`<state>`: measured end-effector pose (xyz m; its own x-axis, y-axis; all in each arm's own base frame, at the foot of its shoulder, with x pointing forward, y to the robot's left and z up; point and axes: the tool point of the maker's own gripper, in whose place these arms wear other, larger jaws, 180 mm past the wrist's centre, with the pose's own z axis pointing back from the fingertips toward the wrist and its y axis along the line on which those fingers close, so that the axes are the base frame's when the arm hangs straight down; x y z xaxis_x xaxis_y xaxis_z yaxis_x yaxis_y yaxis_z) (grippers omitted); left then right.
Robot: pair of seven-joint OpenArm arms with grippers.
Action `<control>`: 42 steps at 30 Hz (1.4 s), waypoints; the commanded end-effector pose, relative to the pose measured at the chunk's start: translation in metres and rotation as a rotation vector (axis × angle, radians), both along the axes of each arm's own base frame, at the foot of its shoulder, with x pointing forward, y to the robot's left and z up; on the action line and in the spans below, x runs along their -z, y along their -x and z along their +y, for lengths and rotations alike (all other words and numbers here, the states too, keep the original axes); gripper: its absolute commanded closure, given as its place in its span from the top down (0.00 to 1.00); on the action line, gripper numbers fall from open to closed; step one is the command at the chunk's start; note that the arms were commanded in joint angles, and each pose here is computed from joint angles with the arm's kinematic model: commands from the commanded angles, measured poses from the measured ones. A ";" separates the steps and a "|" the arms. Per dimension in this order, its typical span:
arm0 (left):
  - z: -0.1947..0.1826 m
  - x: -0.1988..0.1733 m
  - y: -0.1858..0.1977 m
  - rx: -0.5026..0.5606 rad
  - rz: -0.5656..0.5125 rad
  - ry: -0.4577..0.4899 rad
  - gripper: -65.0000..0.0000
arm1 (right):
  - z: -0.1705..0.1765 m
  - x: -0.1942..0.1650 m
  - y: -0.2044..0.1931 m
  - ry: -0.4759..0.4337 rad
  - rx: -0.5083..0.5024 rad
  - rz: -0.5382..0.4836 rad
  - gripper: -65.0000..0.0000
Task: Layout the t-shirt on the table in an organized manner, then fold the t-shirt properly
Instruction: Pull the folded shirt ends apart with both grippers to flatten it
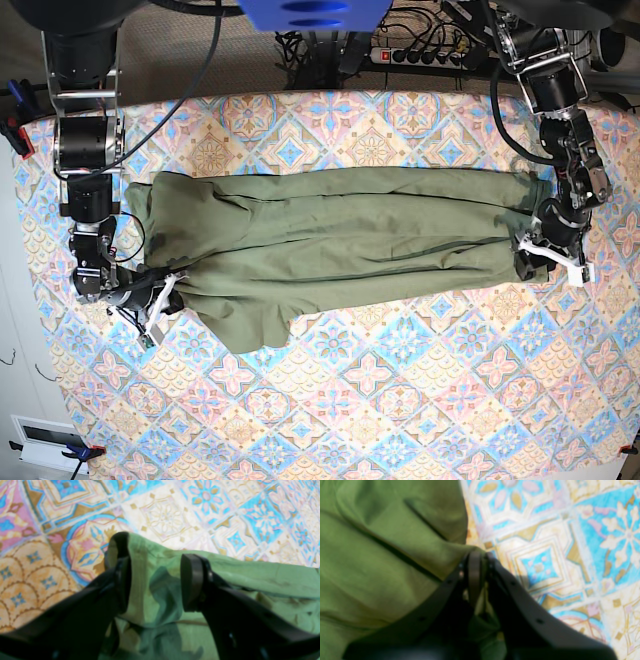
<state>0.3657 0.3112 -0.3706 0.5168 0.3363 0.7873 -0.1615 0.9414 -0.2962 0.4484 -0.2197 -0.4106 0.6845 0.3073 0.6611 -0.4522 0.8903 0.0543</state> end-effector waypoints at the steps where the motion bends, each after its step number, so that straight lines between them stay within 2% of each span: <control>1: 0.010 -0.028 -0.016 -0.006 -0.084 -0.021 0.45 | -0.006 -0.026 -0.019 -0.013 0.014 -0.072 0.02; 5: 0.010 -0.031 -0.018 -0.006 -0.090 -0.023 0.45 | -0.012 -0.067 -0.039 -0.030 0.043 -0.178 0.02; 9: 0.011 -0.038 -0.024 -0.007 -0.107 -0.024 0.45 | -0.028 -0.085 -0.033 -0.001 0.082 -0.196 0.02; 13: 0.010 -0.041 -0.025 -0.005 -0.114 -0.026 0.45 | -0.035 -0.116 -0.035 0.043 0.087 -0.256 0.02; 18: 0.011 -0.042 -0.026 -0.007 -0.117 -0.026 0.45 | -0.032 -0.112 -0.019 0.083 0.065 -0.259 0.02; 20: 0.014 -0.043 -0.025 -0.016 -0.120 -0.025 0.45 | -0.038 -0.111 -0.013 0.080 0.084 -0.265 0.02; 25: 0.048 -0.055 -0.016 -0.121 -0.164 -0.007 0.45 | -0.058 -0.116 -0.009 0.056 0.153 -0.285 0.02; 29: 0.053 -0.061 -0.016 -0.129 -0.178 -0.001 0.45 | -0.060 -0.116 -0.009 0.051 0.161 -0.286 0.02; 31: 0.051 -0.073 -0.030 -0.124 -0.206 0.003 0.46 | -0.059 -0.116 -0.009 0.052 0.159 -0.285 0.02; 33: 0.041 -0.059 -0.036 -0.099 -0.167 0.026 0.46 | -0.059 -0.116 -0.009 0.054 0.158 -0.284 0.02; 36: 0.022 -0.059 -0.067 -0.040 -0.145 0.043 0.46 | -0.059 -0.114 -0.009 0.053 0.157 -0.280 0.02; 38: 0.013 -0.041 -0.077 -0.029 -0.093 0.082 0.46 | -0.056 -0.114 -0.009 0.049 0.156 -0.281 0.02; 42: -0.002 -0.035 -0.099 -0.005 -0.053 0.120 0.46 | -0.056 -0.109 -0.006 0.051 0.154 -0.273 0.01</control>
<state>0.4502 0.2994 -0.3646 0.5399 0.4380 0.7188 -0.1697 0.8930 -0.4167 0.4418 -0.2700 -0.3275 0.5824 0.2508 0.7733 -0.3135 0.9469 -0.0710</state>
